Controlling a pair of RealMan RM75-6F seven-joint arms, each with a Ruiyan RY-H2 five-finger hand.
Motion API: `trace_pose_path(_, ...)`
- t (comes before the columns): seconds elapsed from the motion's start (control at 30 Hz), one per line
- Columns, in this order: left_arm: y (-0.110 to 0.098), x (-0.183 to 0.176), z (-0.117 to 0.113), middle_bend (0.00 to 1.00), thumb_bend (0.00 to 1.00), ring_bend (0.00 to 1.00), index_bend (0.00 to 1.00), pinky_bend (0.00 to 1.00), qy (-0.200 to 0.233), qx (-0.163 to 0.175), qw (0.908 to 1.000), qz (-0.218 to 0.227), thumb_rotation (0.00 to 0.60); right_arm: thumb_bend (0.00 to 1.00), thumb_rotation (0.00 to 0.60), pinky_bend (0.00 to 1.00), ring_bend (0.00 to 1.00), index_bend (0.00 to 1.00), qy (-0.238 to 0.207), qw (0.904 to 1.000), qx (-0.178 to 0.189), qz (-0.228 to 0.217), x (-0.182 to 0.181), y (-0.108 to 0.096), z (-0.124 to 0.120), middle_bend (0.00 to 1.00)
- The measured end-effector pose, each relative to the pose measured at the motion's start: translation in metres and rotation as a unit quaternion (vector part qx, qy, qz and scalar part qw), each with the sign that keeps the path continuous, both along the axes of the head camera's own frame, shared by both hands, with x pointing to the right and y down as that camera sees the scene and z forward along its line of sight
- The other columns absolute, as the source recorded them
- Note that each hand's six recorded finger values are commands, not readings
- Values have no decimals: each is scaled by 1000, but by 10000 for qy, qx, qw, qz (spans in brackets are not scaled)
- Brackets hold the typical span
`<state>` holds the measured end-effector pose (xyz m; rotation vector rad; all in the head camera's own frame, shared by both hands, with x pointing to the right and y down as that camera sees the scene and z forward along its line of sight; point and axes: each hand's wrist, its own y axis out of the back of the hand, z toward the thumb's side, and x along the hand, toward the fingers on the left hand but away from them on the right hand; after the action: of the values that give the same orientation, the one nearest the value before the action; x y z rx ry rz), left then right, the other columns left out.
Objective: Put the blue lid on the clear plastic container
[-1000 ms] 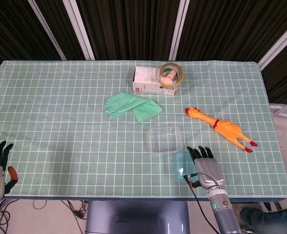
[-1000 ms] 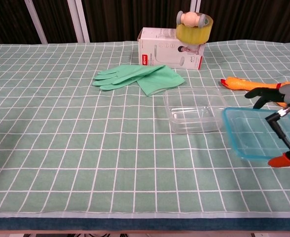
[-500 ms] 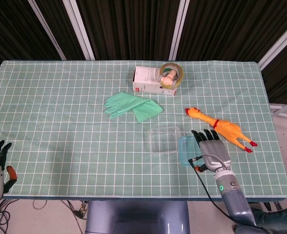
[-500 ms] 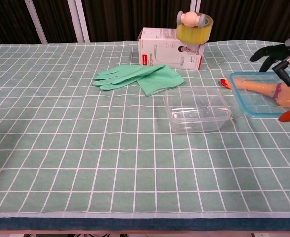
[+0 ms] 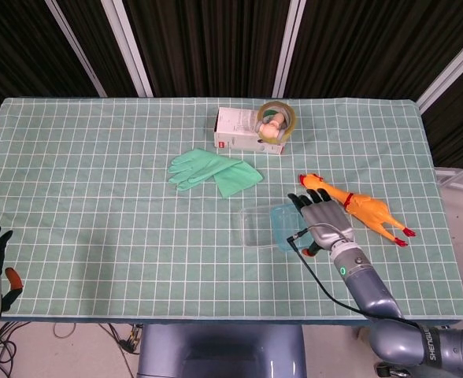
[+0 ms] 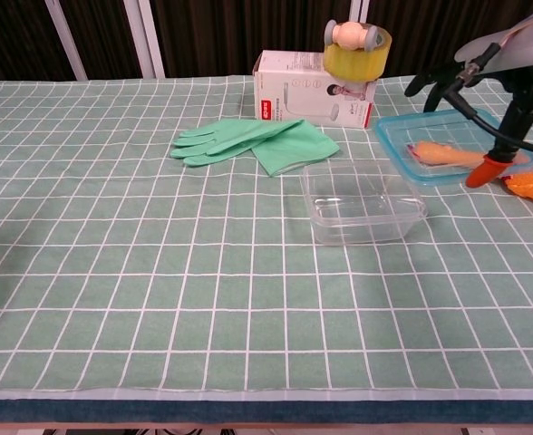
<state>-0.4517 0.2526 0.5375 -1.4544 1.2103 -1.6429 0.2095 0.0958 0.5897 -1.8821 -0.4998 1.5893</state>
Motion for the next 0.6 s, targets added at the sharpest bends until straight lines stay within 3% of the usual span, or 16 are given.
trace_pose_path(0.27,1,-6,-2,0,762,0,98,0,-22,26,10000,-86,600,223,600,0,0,0,-197,9997,-167,-21,-25,-7,19,373)
trace_pose_path(0.6,1,-4,-2,0,762,0,98,0,47,-1,10000,-68,600,224,600,0,0,0,-95,9979,-496,416,-45,-6,34,373)
